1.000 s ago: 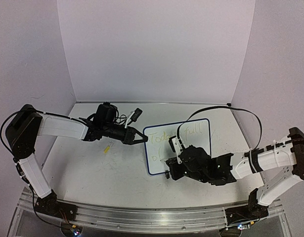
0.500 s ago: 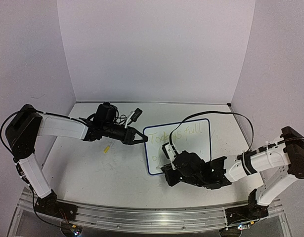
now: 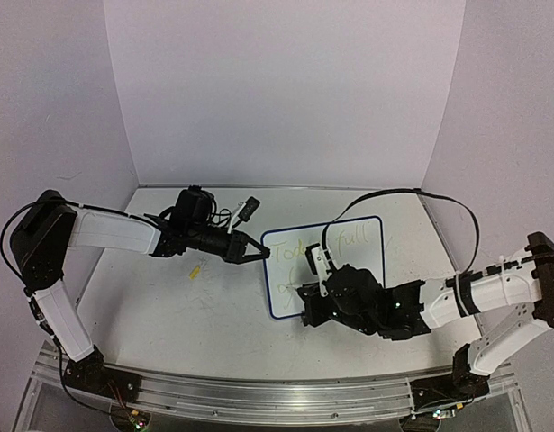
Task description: Write a sentence on the whiteboard
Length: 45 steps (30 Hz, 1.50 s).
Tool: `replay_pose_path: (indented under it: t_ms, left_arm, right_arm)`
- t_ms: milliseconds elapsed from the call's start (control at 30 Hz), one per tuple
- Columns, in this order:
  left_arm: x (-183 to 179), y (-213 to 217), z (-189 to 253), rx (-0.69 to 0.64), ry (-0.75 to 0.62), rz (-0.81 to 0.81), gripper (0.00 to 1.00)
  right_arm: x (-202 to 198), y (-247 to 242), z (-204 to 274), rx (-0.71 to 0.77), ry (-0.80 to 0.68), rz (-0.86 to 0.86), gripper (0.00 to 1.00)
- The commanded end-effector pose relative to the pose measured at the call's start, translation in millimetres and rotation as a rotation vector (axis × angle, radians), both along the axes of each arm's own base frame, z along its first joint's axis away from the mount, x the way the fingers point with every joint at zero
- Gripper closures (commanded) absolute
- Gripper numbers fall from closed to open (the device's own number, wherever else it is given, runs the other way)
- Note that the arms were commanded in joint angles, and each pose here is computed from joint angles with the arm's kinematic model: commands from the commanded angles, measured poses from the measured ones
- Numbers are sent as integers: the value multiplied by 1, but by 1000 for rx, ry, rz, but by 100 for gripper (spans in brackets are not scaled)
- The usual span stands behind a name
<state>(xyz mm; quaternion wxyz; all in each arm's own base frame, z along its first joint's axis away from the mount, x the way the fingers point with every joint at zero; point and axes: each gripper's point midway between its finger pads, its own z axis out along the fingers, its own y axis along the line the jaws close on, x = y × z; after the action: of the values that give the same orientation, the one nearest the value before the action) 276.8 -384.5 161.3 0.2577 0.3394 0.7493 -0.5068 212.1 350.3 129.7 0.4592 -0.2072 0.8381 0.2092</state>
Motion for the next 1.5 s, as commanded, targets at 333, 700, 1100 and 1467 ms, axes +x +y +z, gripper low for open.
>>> replay_pose_path:
  t_ms: [333,700,1100,1467]
  left_arm:
    - [3,-1,14,4,-36,12,100]
    - [2,-1,15,3,-40,11,100]
    - [3,0,14,6,-43,15,100]
    - [3,-1,10,14,-41,13,100]
  right_arm:
    - [16,3,9,14,-44,-79,100]
    - [19,-1,3,-6,-42,-105,100]
    - [15,-35,20,-10,-40,-177,100]
    - [13,-59,51,112,-56,-132,100]
